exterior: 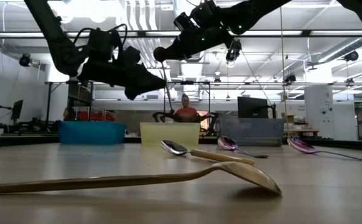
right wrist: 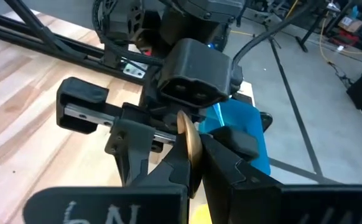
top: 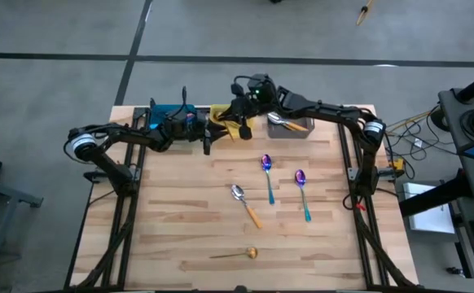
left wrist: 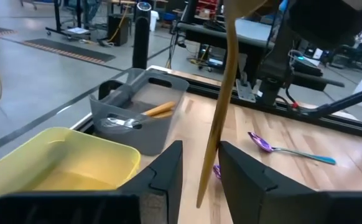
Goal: Sort silverware by color (type)
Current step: Put the gold spoon into the yellow bin
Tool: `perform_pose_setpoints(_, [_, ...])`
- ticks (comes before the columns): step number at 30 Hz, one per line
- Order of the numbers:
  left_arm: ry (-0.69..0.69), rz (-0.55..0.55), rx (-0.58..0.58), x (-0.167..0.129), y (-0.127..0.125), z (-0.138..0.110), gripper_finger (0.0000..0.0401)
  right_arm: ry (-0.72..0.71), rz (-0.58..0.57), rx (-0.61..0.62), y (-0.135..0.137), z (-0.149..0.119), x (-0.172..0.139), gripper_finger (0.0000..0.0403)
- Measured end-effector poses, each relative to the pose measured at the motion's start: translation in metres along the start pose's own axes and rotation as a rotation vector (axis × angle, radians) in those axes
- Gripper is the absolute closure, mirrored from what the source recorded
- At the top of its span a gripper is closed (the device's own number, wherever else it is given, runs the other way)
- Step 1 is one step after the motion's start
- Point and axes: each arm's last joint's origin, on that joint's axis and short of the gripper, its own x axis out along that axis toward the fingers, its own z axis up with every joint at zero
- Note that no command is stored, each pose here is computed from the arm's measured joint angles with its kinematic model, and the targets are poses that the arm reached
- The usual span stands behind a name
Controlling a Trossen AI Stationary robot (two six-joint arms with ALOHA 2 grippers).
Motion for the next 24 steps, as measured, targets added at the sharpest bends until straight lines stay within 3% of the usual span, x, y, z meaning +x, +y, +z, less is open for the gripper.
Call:
perform_pose_setpoints(10, [-0.011, -0.034, 0.011, 0.000, -0.002, 0.001, 0.0324, -0.035, -0.004, -0.005, 0.000, -0.006, 0.013, 0.0390])
perform_pose_setpoints(15, [-0.013, -0.026, 0.033, 0.001, -0.003, 0.001, 0.0387, -0.024, -0.008, 0.000, 0.000, -0.010, 0.016, 0.0390])
perform_pose_setpoints(21, [-0.019, 0.033, 0.036, 0.002, -0.004, 0.001, 0.0397, -0.019, -0.019, -0.005, -0.001, -0.010, 0.016, 0.0390])
perform_pose_setpoints(24, [-0.024, 0.069, 0.038, 0.003, -0.006, 0.001, 0.0398, 0.015, -0.084, 0.005, -0.002, -0.011, 0.016, 0.0390])
